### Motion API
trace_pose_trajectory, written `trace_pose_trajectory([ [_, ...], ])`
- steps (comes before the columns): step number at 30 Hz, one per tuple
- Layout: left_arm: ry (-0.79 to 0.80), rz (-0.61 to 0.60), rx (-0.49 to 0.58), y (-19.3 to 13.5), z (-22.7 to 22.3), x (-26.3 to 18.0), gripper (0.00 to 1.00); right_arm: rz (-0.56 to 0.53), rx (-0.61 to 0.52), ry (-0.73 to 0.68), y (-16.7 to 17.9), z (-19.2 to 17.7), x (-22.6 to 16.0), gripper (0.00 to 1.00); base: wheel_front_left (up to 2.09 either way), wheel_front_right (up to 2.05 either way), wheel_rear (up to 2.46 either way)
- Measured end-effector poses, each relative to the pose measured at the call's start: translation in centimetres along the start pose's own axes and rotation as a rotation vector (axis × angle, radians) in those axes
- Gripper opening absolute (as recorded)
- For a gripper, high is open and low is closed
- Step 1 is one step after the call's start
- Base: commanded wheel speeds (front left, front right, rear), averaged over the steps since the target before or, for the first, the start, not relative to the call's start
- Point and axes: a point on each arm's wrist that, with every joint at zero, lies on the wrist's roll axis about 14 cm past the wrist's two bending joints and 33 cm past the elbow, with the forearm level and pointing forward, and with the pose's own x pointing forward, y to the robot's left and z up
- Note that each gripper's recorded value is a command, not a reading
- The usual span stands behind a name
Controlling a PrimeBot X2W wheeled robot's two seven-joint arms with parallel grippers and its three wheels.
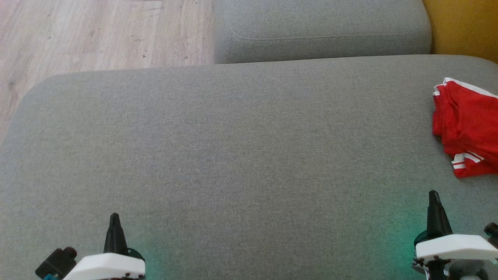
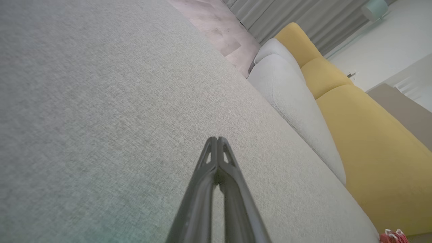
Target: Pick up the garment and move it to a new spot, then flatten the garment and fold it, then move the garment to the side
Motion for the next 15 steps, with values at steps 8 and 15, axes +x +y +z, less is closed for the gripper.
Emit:
trace_pose_trajectory([
  [8,-0.001,-0.016,-0.101,-0.61,0.43,0.40,0.00,-0.006,0.116,-0.005,-0.10,0.30,0.00,0.00,0.00,0.00,0.00],
  [15,0.001,-0.019,-0.184,-0.63,0.74,0.51,0.00,0.006,0.208,-0.018,0.34,0.92,0.33,0.00,0.00,0.00,0.00],
])
